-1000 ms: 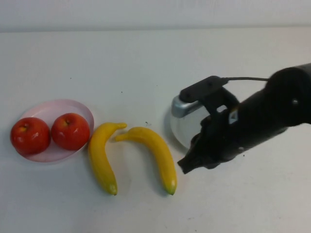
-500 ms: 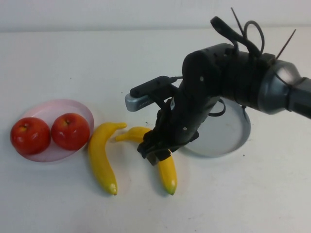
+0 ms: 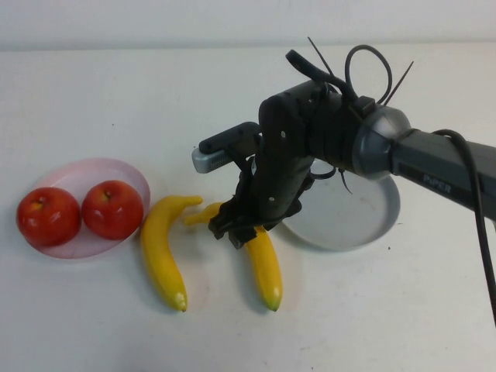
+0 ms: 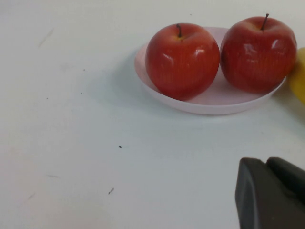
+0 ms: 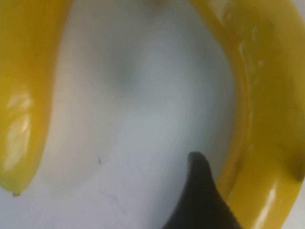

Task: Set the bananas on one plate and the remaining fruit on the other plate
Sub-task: Put another type of fruit in the right plate

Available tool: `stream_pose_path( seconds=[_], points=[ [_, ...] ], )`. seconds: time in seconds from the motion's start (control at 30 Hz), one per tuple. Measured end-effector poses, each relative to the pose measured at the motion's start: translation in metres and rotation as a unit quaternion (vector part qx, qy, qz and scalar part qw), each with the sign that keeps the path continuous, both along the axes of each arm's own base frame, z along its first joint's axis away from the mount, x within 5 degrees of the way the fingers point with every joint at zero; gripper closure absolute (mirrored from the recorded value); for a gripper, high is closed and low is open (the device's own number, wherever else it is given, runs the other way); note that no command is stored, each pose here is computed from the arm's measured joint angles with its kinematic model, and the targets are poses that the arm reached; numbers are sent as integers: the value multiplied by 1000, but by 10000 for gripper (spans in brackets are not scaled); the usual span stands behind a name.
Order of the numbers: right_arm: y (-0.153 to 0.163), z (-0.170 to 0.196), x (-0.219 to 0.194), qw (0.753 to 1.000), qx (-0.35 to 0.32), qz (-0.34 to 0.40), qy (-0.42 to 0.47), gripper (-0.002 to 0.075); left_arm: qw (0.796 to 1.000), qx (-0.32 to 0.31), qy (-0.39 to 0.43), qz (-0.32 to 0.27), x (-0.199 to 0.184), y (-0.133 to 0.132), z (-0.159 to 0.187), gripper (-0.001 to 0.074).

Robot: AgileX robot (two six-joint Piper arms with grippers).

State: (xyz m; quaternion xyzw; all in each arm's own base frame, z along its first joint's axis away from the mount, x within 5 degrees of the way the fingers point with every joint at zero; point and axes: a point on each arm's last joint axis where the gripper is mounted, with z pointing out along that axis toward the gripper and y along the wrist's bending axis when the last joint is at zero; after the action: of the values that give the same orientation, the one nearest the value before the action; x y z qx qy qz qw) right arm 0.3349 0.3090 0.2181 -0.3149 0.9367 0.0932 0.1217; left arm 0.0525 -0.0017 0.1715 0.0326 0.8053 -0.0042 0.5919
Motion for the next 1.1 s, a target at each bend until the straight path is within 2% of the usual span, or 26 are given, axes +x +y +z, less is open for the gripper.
stream_pose_path(
  seconds=[0.3,0.47,0.63,0.73,0.87,1.0,1.1],
  points=[
    [-2,-17,9,1000,-14,-4,-1,320,1000,0,0,0,0,0,0,734],
    [-1,-24,10,1000,-17,-4,4,426,1000,0,0,0,0,0,0,734],
    [0,-24,9,1000,-13,-6,8,424,1000,0,0,0,0,0,0,734],
    [-2,-17,6,1000,-12,-6,16,424,1000,0,0,0,0,0,0,734],
    [-11,14,0,1000,-3,-10,6,424,1000,0,0,0,0,0,0,734],
    [-38,47,8,999,7,-48,-21,424,1000,0,0,0,0,0,0,734],
    [-70,52,29,993,-3,-111,-34,424,1000,0,0,0,0,0,0,734]
  ],
)
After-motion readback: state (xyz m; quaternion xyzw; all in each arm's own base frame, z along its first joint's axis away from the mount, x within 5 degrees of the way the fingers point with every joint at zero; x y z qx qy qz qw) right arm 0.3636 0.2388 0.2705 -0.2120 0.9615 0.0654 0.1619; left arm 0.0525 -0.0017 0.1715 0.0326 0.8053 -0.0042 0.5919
